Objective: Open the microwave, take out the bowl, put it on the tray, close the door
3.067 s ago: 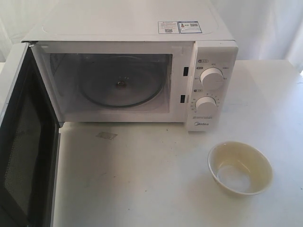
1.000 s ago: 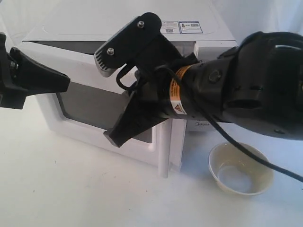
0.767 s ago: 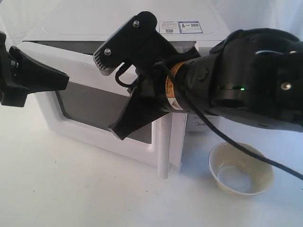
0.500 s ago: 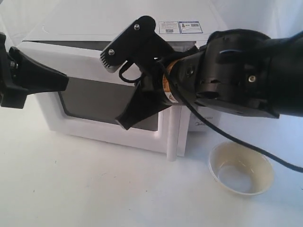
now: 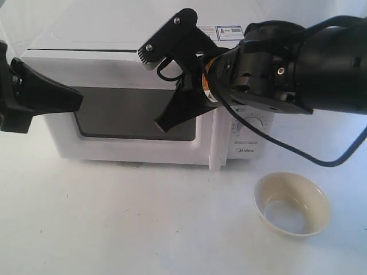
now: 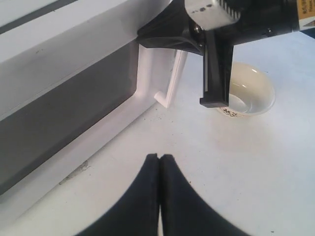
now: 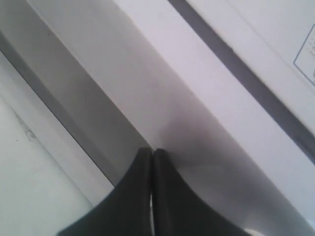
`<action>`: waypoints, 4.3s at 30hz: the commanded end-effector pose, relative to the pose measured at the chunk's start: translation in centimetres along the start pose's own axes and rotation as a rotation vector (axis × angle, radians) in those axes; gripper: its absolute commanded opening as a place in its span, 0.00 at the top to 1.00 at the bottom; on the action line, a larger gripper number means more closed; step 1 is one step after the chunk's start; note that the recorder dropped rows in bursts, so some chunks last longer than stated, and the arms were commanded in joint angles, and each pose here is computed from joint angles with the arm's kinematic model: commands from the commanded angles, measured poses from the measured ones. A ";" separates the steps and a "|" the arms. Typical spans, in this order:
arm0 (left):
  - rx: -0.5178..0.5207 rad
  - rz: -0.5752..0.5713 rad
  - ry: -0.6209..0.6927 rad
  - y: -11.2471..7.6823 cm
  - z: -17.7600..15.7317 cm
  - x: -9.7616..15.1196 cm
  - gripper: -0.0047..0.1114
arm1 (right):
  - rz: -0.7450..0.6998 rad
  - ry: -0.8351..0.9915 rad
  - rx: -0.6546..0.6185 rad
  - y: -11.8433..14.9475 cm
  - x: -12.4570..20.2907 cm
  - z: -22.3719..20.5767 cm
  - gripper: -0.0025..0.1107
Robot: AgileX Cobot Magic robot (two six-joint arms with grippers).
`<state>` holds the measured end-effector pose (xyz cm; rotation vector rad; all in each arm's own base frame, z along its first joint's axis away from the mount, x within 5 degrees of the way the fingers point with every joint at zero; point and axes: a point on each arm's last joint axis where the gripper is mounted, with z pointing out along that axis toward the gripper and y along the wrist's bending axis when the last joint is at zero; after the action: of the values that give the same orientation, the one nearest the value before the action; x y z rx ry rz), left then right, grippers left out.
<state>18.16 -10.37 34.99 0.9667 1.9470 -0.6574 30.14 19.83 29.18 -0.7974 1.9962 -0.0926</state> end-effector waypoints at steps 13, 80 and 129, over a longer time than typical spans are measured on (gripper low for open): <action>0.031 -0.005 0.006 -0.5 -0.2 0.1 0.96 | 0.016 -0.008 0.058 -2.4 -0.3 1.1 0.98; 0.050 -0.005 0.018 -0.7 -0.2 0.2 0.96 | 0.551 -0.404 0.280 -7.5 11.3 -23.9 0.98; 0.048 -0.005 0.017 -0.7 -0.2 0.2 0.96 | 0.555 -0.276 0.372 0.2 26.9 -19.7 0.98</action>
<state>17.90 -10.40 34.82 1.0013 1.9604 -0.6694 4.96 -0.20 20.86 0.0032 1.7930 -0.0174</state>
